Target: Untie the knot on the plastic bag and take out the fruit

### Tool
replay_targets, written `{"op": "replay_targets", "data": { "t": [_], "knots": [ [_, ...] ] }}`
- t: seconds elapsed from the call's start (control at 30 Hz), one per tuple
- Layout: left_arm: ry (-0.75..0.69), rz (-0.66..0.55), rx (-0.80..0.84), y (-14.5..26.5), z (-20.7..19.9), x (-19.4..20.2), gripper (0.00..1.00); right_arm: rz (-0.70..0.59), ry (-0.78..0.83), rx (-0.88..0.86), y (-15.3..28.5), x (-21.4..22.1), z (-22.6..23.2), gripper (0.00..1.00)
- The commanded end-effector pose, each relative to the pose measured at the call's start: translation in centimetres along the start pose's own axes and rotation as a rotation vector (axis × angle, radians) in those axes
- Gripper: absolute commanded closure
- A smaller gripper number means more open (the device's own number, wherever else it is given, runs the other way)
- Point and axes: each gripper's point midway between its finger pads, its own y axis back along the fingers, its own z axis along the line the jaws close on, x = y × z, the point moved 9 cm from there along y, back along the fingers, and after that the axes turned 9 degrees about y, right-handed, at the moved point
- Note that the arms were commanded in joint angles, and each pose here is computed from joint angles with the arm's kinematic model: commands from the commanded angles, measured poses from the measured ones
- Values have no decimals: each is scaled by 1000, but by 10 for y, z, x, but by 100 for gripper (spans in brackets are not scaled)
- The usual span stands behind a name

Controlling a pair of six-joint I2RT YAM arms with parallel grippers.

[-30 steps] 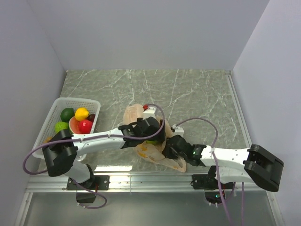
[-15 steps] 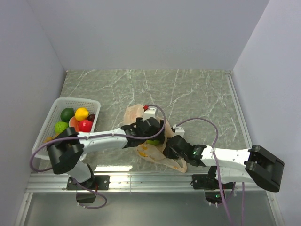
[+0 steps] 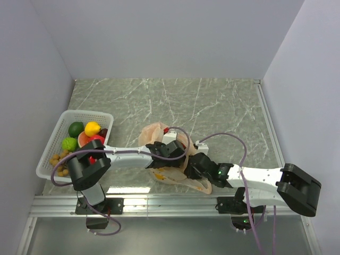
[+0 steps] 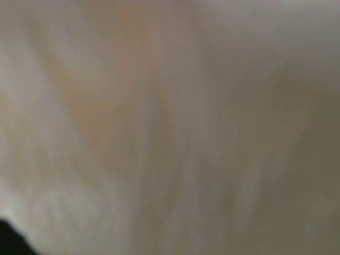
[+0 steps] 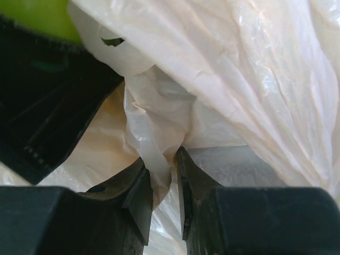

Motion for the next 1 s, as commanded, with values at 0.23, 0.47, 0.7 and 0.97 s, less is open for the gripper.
{"op": "replay_targets", "data": {
  "t": [0.23, 0.47, 0.7, 0.97],
  "knots": [
    [66, -128, 186, 68, -14, -39, 67, -12, 27, 38, 1, -4, -1, 71],
    [80, -168, 370, 129, -16, -77, 67, -27, 21, 49, 3, -7, -1, 71],
    [286, -338, 432, 177, 52, -144, 66, -30, 27, 50, 4, -9, -1, 71],
    [594, -542, -293, 161, 209, -158, 63, -43, 30, 50, 9, -10, -2, 71]
  ]
}}
